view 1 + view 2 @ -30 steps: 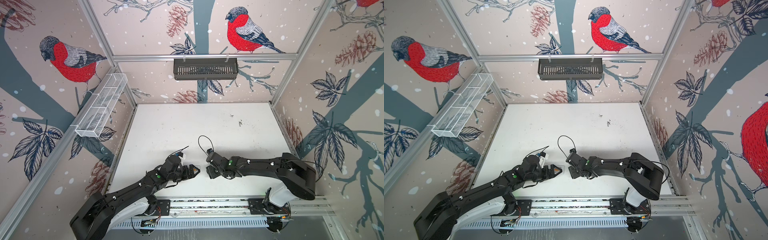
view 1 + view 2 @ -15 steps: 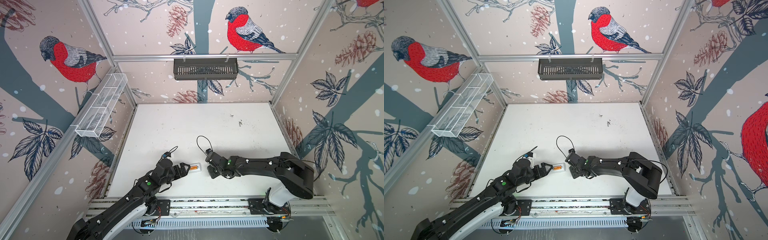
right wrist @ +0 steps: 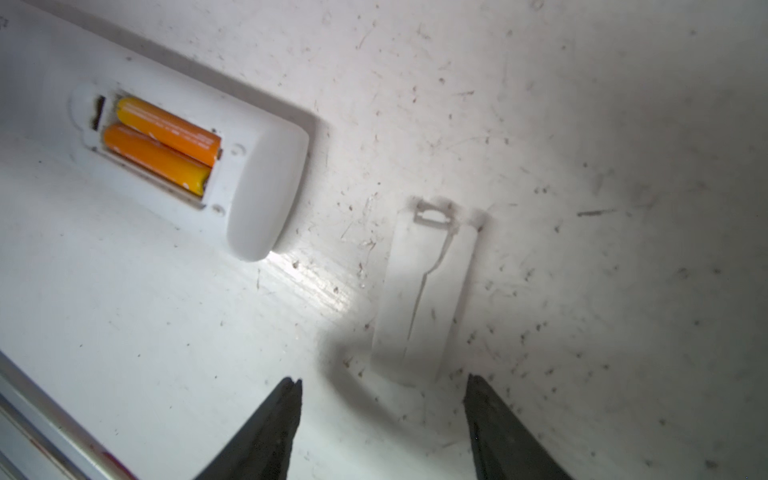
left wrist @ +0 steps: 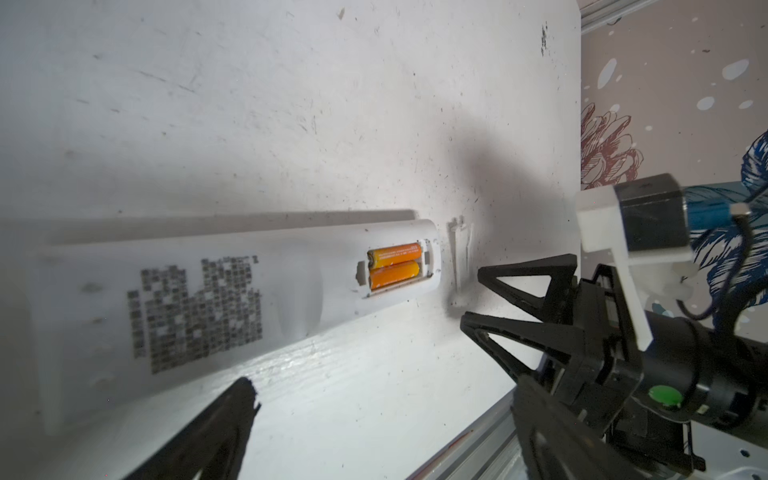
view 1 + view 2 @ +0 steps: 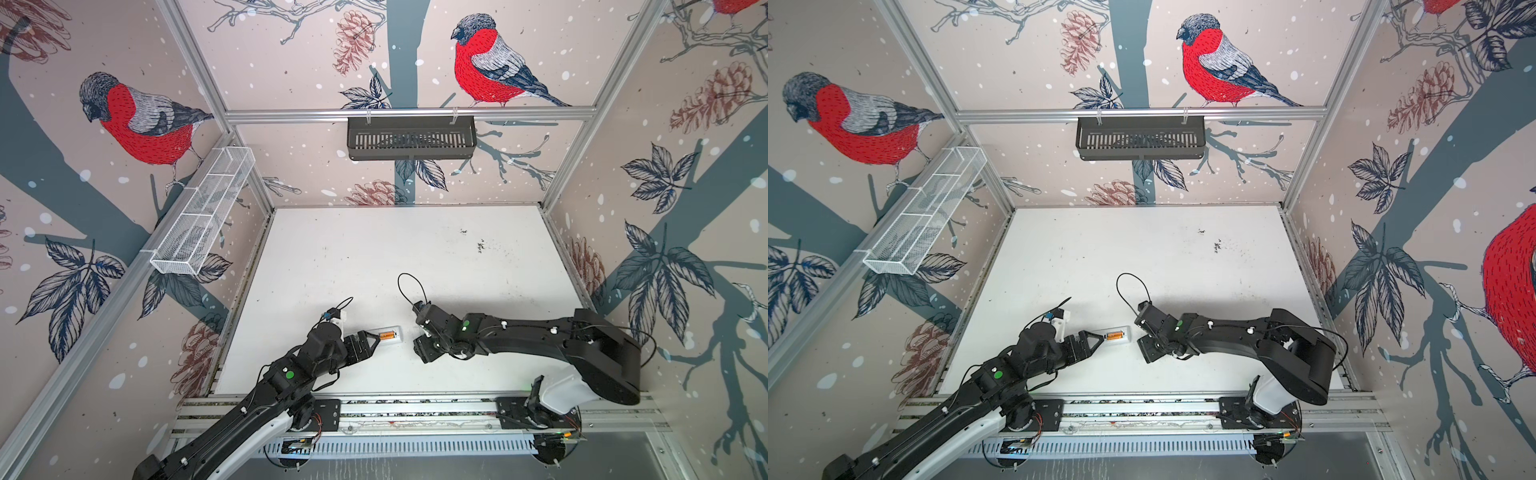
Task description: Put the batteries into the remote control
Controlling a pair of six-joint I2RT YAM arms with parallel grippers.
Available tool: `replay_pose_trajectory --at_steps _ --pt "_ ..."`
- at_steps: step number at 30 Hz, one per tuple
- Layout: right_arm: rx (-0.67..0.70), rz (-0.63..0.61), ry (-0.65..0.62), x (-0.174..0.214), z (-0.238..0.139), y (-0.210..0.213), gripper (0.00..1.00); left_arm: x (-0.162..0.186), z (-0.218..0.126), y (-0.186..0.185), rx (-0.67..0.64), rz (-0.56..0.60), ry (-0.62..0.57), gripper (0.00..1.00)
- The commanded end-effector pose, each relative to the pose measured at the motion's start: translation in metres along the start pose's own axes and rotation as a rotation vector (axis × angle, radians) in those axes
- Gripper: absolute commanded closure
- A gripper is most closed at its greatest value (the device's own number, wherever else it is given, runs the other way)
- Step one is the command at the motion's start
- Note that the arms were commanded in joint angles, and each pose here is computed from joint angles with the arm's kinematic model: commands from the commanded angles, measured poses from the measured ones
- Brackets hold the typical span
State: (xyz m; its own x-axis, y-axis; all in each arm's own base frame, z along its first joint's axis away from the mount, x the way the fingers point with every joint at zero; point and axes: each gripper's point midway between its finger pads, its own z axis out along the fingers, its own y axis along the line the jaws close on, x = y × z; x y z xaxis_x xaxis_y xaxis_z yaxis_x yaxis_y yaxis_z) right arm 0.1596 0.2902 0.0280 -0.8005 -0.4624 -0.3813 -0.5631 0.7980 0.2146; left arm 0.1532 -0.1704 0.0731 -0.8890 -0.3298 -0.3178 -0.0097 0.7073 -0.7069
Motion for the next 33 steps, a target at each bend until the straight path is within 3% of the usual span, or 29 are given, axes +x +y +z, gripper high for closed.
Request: replay_pose_trajectory --at_steps 1,10,22,33 --pt "0.009 0.008 0.023 0.007 -0.004 -0.007 0.33 0.009 0.000 0.004 -0.022 -0.016 0.043 0.04" --pt "0.015 0.034 0.004 0.007 -0.012 -0.020 0.32 0.011 0.006 0.019 -0.088 -0.040 0.042 0.04" --pt "-0.002 0.046 0.017 0.014 -0.009 -0.016 0.33 -0.039 0.014 0.046 -0.180 -0.025 -0.118 0.04" --pt "0.020 0.053 0.037 0.005 0.009 -0.010 0.35 -0.078 0.025 0.016 -0.042 0.065 -0.164 0.04"
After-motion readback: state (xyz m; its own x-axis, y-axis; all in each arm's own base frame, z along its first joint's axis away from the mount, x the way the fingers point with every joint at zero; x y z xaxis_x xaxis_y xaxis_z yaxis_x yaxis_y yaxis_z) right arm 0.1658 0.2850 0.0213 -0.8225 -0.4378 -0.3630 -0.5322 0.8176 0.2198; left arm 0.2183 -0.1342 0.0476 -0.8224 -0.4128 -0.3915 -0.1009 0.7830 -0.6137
